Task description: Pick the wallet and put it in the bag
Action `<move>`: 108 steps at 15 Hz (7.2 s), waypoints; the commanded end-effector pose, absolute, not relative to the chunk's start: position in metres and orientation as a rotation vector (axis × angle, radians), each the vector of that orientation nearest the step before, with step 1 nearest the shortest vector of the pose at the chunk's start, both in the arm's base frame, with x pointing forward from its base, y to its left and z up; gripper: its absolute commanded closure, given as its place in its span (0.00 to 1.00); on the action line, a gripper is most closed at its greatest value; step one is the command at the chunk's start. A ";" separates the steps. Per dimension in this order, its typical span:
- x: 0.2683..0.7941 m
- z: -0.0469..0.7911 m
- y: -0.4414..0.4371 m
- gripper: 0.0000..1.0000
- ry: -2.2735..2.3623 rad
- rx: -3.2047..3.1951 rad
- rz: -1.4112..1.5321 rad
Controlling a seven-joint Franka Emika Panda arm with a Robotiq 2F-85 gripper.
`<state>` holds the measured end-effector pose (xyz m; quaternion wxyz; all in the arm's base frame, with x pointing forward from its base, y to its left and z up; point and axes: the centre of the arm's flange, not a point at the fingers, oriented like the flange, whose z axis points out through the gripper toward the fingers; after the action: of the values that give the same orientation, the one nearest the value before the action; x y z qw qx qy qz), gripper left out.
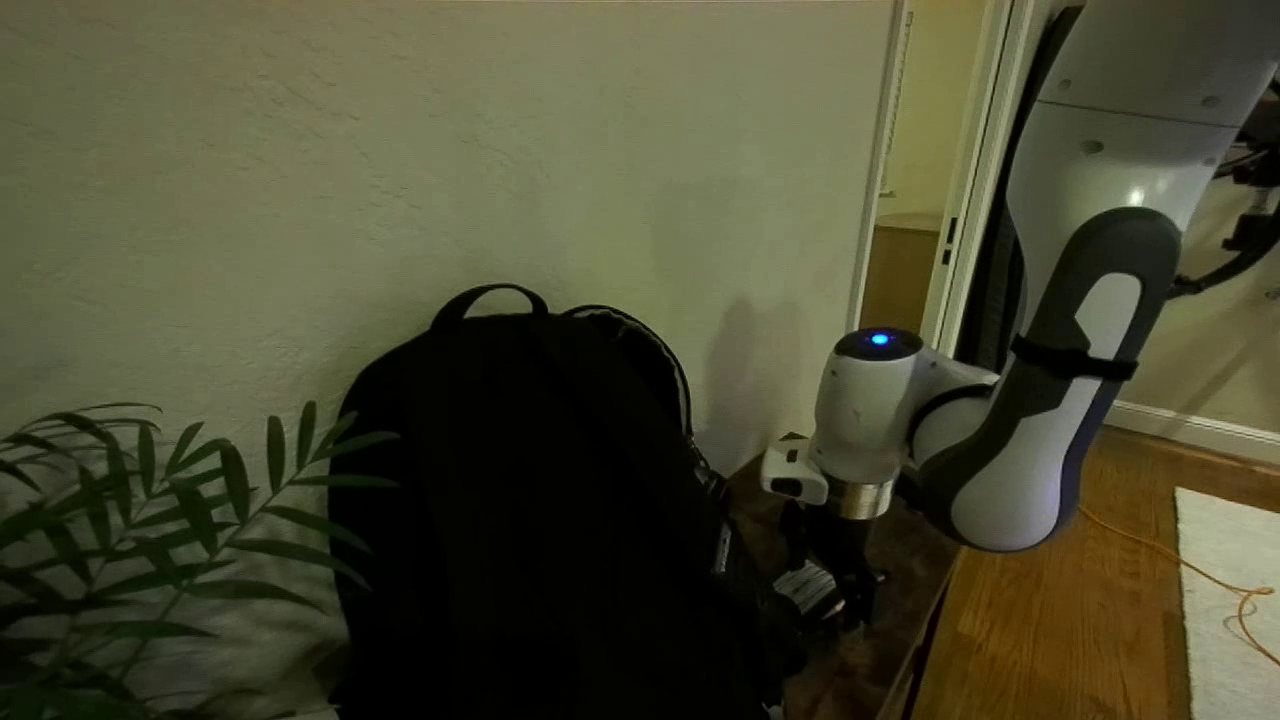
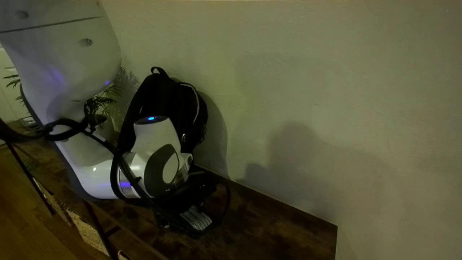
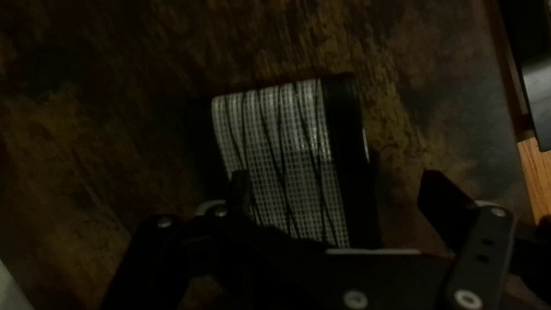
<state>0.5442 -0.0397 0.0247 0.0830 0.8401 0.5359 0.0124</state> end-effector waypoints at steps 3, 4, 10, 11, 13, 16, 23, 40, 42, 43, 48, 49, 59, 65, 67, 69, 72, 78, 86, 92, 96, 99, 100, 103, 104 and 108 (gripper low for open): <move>0.545 0.021 -0.036 0.40 1.653 2.419 0.095; 0.545 0.022 -0.036 0.47 1.655 2.412 0.102; 0.542 0.028 -0.038 0.84 1.650 2.400 0.130; 0.542 0.030 -0.040 0.92 1.638 2.410 0.120; 0.542 0.037 -0.042 0.99 1.627 2.441 0.099; 0.545 0.052 -0.045 1.00 1.610 2.470 0.083; 0.562 0.092 -0.049 0.98 1.569 2.629 -0.096; 0.626 0.078 -0.115 0.98 1.381 2.982 -0.197; 0.625 0.066 -0.117 0.98 1.373 3.000 -0.212; 0.627 0.066 -0.117 0.98 1.370 3.001 -0.215; 0.632 0.092 -0.114 0.70 1.361 2.977 -0.169; 0.631 0.099 -0.113 0.64 1.364 2.974 -0.153; 0.617 0.149 -0.103 0.00 1.373 2.986 -0.120; 0.589 0.150 -0.098 0.00 1.498 2.917 -0.146; 0.577 0.142 -0.095 0.00 1.535 2.887 -0.134; 0.569 0.132 -0.094 0.00 1.551 2.836 -0.109; 0.562 0.112 -0.095 0.00 1.574 2.747 -0.062; 0.555 0.099 -0.090 0.00 1.642 2.606 0.009; 0.550 0.083 -0.084 0.00 1.684 2.581 0.038; 0.553 0.073 -0.078 0.00 1.715 2.553 0.056; 0.557 0.069 -0.075 0.00 1.709 2.547 0.078; 0.560 0.065 -0.074 0.33 1.712 2.541 0.080; 0.560 0.064 -0.074 0.42 1.714 2.540 0.076; 0.559 0.062 -0.075 0.61 1.702 2.543 0.065; 0.559 0.061 -0.076 0.67 1.697 2.547 0.062; 0.559 0.058 -0.076 0.93 1.677 2.564 0.047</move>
<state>0.5611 -0.0776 0.0607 0.0262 0.8328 0.5528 0.0153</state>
